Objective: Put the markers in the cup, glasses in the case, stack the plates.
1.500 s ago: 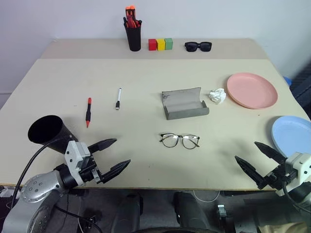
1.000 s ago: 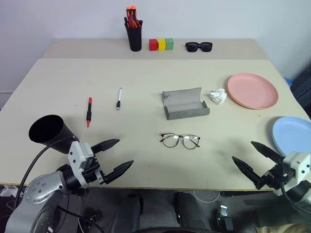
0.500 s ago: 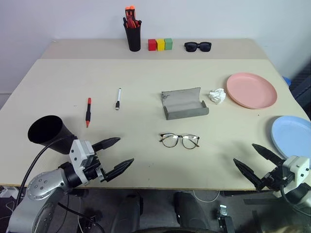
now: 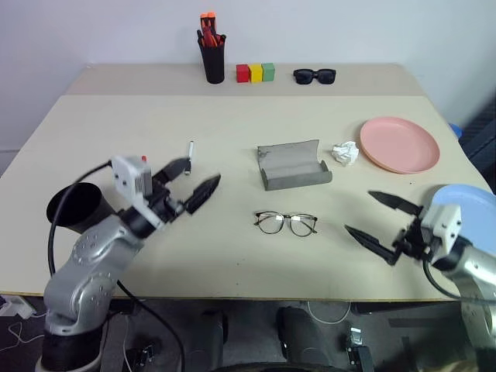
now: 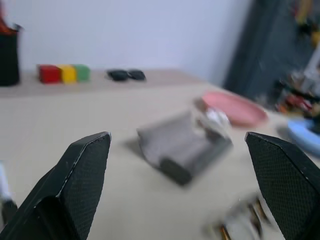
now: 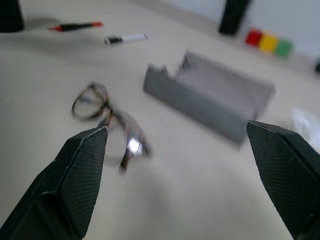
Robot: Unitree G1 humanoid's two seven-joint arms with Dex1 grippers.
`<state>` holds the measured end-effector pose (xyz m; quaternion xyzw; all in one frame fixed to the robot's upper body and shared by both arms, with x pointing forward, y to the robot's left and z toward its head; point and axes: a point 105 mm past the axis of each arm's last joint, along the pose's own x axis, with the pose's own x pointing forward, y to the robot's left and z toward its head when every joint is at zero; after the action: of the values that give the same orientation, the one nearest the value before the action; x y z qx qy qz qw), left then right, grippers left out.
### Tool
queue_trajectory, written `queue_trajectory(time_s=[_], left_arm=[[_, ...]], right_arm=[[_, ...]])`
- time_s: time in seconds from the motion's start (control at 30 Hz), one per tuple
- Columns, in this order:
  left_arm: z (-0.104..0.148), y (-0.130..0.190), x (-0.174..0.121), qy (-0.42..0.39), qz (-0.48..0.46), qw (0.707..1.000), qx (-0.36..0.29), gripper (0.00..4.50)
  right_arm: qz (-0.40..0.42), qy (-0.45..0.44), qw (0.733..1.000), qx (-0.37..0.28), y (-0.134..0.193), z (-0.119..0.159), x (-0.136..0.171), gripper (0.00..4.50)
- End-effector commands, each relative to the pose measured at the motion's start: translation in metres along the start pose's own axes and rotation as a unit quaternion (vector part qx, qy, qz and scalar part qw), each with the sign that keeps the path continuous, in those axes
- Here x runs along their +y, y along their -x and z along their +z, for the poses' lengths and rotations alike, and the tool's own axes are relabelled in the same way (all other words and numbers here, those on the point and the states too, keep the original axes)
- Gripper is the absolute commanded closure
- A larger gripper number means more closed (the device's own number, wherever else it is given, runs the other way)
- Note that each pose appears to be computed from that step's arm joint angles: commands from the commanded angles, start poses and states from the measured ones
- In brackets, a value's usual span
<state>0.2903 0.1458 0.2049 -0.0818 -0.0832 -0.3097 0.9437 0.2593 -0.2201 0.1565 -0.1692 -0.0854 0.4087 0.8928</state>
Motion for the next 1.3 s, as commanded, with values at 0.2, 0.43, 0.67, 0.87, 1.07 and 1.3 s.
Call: queue_trajectory(time_s=[0.2, 0.43, 0.67, 0.87, 1.07, 1.3], left_arm=[[0.031, -0.021, 0.054, -0.002, 0.247, 0.969, 0.004, 0.07], [0.02, -0.042, 0.082, 0.074, 0.363, 0.925, 0.085, 0.07], [0.005, -0.065, 0.091, 0.147, 0.361, 0.904, 0.178, 0.07], [0.005, -0.082, 0.102, 0.197, 0.373, 0.878, 0.228, 0.07], [0.002, -0.09, 0.113, 0.201, 0.408, 0.848, 0.271, 0.07], [-0.021, -0.107, 0.113, 0.196, 0.417, 0.829, 0.317, 0.07]], right_arm=[[0.08, 0.031, 0.996, -0.025, -0.039, 0.018, -0.016, 0.0], [0.116, 0.037, 0.992, -0.039, -0.058, 0.021, -0.018, 0.0], [0.127, 0.032, 0.99, -0.046, -0.064, 0.013, -0.019, 0.0], [0.129, 0.035, 0.989, -0.057, -0.072, 0.011, -0.015, 0.0], [0.127, 0.034, 0.989, -0.064, -0.076, 0.008, -0.011, 0.0], [0.125, 0.03, 0.989, -0.074, -0.08, 0.008, -0.006, 0.0]])
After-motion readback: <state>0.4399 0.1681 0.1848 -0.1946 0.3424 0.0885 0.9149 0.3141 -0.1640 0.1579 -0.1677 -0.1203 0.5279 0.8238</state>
